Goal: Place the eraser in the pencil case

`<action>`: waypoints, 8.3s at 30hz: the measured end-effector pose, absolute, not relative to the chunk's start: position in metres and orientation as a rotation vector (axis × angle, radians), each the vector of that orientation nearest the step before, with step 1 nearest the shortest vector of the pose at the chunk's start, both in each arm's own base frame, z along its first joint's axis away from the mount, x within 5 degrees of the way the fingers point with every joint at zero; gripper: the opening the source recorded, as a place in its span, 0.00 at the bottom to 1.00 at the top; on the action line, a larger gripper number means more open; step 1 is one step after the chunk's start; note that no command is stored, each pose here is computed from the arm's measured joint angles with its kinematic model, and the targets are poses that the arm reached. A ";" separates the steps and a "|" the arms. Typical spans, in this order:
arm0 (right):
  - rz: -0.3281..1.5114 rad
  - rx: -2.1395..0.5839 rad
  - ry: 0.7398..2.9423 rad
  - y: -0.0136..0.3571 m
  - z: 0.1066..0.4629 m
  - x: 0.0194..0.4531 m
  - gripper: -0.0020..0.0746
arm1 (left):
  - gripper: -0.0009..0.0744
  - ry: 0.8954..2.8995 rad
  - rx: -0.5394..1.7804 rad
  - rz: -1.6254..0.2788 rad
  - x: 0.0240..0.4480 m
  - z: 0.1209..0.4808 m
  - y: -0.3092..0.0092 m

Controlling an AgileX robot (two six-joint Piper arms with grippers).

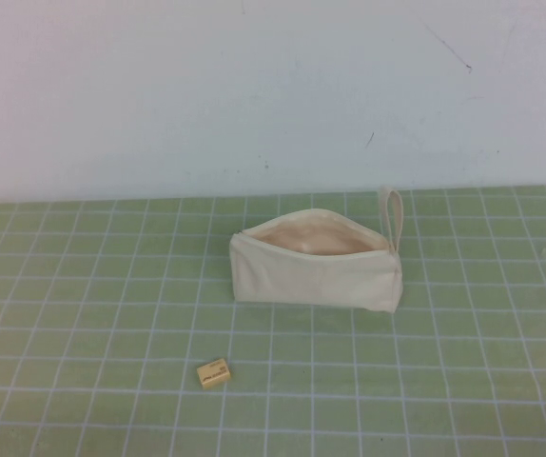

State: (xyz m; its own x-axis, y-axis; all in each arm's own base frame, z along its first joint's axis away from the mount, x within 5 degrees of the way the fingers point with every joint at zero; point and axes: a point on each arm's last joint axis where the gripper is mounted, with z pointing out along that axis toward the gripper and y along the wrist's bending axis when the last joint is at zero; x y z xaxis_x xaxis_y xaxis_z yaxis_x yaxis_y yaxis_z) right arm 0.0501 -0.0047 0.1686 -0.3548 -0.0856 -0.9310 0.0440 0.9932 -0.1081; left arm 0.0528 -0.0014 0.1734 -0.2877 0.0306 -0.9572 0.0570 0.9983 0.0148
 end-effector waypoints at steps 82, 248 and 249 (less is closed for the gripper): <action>-0.134 -0.030 1.929 -0.005 0.169 0.050 0.03 | 0.22 2.380 1.047 -0.267 0.297 0.207 -0.143; -0.134 -0.030 1.927 -0.005 0.169 0.050 0.03 | 0.01 1.864 -0.054 -0.101 0.053 0.173 -0.003; -0.134 -0.030 1.927 -0.005 0.169 0.050 0.03 | 0.01 1.864 -0.054 -0.101 0.053 0.173 -0.003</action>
